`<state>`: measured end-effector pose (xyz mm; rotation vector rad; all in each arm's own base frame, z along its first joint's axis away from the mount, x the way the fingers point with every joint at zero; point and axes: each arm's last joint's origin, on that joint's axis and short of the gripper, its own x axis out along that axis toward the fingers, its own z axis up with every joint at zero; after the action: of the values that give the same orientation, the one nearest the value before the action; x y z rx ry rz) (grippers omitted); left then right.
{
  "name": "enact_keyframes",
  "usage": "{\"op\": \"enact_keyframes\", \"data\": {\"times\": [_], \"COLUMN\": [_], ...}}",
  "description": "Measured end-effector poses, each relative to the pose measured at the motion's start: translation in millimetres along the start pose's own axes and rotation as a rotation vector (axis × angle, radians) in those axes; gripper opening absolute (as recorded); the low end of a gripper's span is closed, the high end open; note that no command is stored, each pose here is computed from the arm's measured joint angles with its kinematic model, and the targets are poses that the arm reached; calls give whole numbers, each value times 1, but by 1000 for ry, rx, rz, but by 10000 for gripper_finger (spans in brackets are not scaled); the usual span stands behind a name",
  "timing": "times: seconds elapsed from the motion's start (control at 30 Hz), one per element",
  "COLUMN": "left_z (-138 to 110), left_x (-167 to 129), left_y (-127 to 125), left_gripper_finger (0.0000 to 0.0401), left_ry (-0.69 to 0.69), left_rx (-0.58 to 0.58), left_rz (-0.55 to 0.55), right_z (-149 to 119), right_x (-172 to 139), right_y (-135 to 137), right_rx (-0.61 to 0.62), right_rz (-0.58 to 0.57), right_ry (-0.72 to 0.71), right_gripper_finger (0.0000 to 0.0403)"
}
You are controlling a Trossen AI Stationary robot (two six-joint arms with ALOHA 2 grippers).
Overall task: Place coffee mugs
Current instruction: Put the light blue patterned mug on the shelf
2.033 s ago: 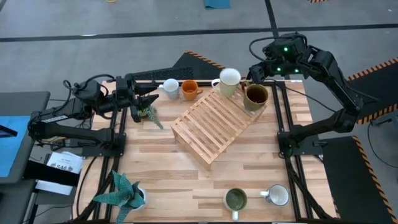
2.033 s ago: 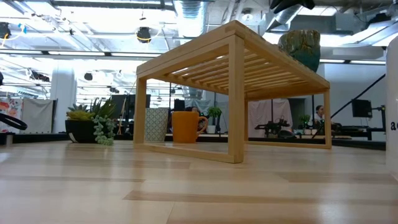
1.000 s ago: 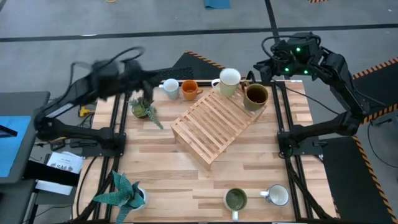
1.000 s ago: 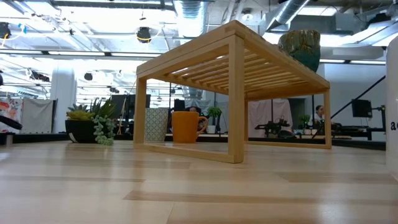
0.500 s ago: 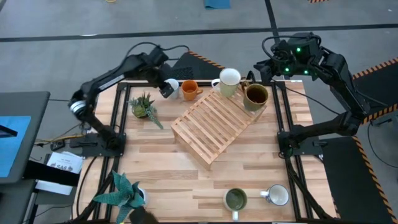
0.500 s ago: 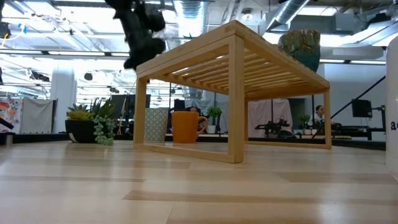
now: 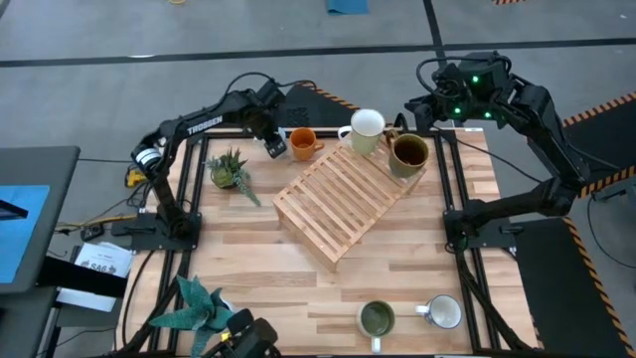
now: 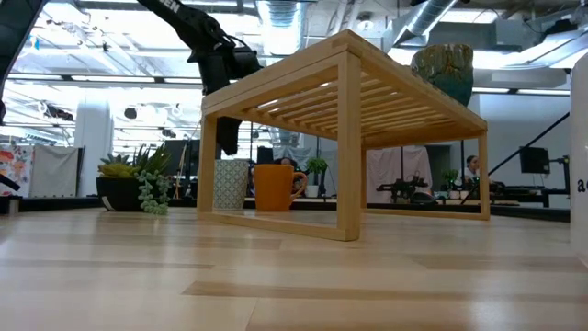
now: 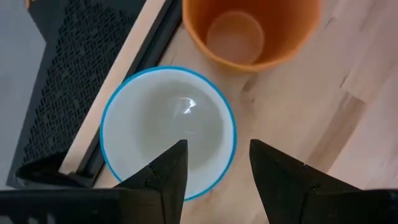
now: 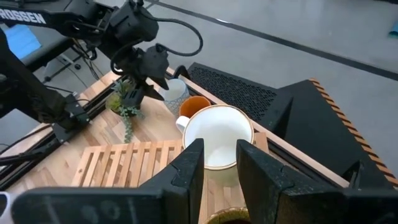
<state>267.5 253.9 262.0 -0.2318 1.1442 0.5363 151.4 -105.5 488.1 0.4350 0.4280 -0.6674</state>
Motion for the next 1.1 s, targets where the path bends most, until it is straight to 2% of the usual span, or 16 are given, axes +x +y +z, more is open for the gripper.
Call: {"op": "enact_keyframes", "data": {"times": [0.27, 0.47, 0.77, 0.93, 1.03, 1.1], "left_z": [-2, 1, -3, -3, -2, -3], "left_x": [9, 18, 39, 44, 44, 43], "left_y": [-2, -7, -10, -12, -13, -13], "left_gripper_finger": [158, 158, 157, 156, 138, 105], "left_ry": [30, 50, 129, 153, 142, 153], "left_rx": [15, 60, 48, 38, 44, 46], "left_rz": [-70, -10, -29, 9, 33, 35], "right_z": [0, 1, 0, 0, 0, 0], "right_x": [3, 4, 4, 4, 4, 4], "right_y": [0, 0, 0, 0, 0, 0], "right_rx": [24, 29, 62, 62, 62, 62], "right_rz": [-5, -5, -3, -4, -4, -3], "right_ry": [8, 9, 9, 9, 9, 9], "right_gripper_finger": [120, 120, 120, 120, 120, 120]}}
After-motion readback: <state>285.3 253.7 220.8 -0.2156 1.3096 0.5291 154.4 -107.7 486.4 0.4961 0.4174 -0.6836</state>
